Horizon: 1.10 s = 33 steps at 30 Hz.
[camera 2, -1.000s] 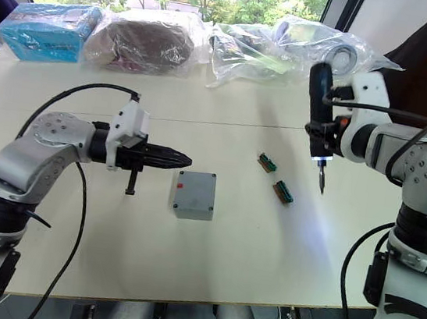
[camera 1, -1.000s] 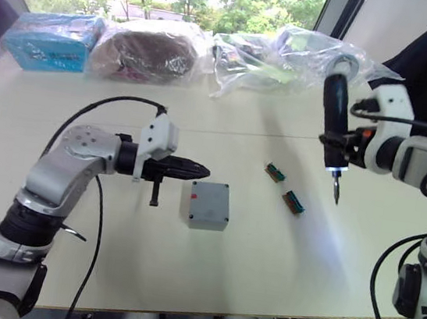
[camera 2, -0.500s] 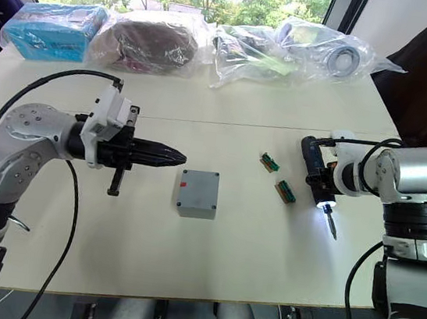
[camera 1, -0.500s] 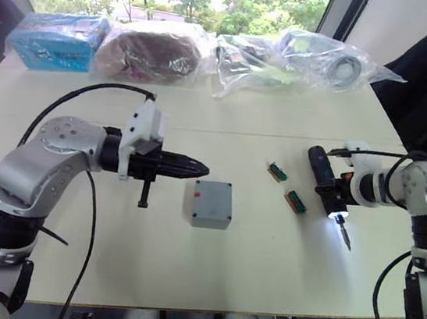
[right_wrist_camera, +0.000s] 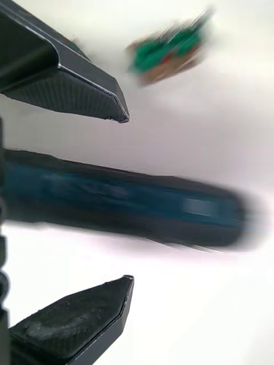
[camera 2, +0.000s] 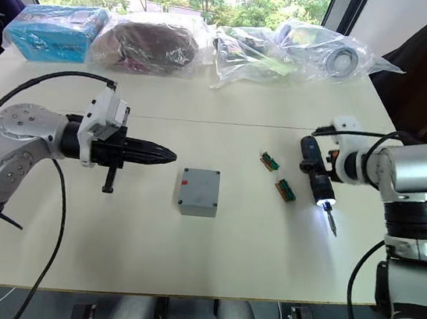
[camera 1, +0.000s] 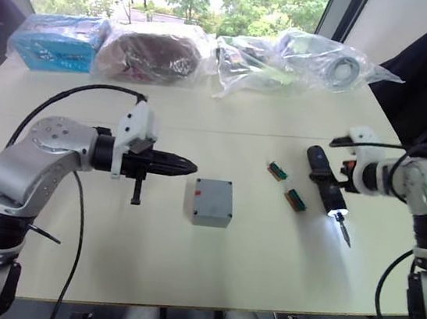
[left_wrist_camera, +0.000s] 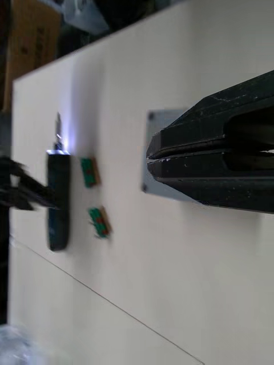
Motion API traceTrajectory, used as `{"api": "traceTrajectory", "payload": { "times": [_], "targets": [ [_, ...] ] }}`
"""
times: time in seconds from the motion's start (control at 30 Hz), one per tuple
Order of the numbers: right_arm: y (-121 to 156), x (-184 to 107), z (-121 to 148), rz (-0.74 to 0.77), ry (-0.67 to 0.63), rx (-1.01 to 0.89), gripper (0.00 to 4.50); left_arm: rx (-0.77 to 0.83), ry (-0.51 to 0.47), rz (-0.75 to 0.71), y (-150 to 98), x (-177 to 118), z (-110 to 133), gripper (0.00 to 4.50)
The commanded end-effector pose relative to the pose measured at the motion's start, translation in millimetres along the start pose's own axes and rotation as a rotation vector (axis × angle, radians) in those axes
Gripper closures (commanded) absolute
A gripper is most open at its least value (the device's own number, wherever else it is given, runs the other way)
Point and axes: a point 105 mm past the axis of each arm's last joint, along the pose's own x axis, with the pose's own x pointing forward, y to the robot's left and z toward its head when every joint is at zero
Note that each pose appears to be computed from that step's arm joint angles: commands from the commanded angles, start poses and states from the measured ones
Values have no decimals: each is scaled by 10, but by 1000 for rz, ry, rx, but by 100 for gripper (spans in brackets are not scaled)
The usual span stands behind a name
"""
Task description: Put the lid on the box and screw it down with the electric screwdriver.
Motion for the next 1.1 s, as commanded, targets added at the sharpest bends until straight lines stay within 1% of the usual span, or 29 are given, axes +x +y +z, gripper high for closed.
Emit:
{"api": "traceTrajectory", "payload": {
  "times": [0.03, 0.07, 0.13, 0.17, 0.2, 0.23, 0.3, 0.33, 0.4, 0.57, 0.7, 0.77, 0.93, 1.1],
  "targets": [
    [418, -186, 348, 153, -221, -164, 49, 23, 55, 12, 11, -21, -172, 450],
    [595, -212, 341, 221, -251, -187, 61, 6, 70, 13, 13, -2, -264, 450],
    [808, -228, 279, 295, -271, -216, 135, -10, 92, 11, 12, 28, -385, 450],
    [904, -214, 231, 323, -275, -219, 165, -16, 99, 8, 8, 51, -437, 450],
    [974, -184, 176, 336, -274, -219, 204, -24, 101, 7, 4, 78, -476, 450],
    [1054, -150, 116, 352, -272, -225, 233, -33, 105, 5, -2, 105, -521, 450],
    [1238, -79, -40, 400, -258, -242, 321, -45, 123, -4, -24, 160, -627, 450],
    [1299, -51, -101, 415, -250, -242, 353, -47, 129, -10, -35, 179, -663, 450],
    [1434, -3, -221, 450, -234, -249, 445, -48, 136, -24, -55, 233, -713, 450],
    [1648, 37, -381, 520, -189, -258, 448, -34, 130, -57, -58, 374, -726, 450],
    [1825, 50, -405, 589, -169, -243, 448, -12, 111, -71, -7, 500, -684, 450],
    [1921, 46, -434, 636, -146, -241, 448, 11, 108, -64, 66, 571, -672, 450],
    [2033, 6, -479, 691, -114, -235, 448, 38, 94, -33, 200, 677, -627, 450],
    [2114, -46, -461, 733, -108, -241, 448, 56, 94, 7, 299, 742, -645, 450]
  ]
}}
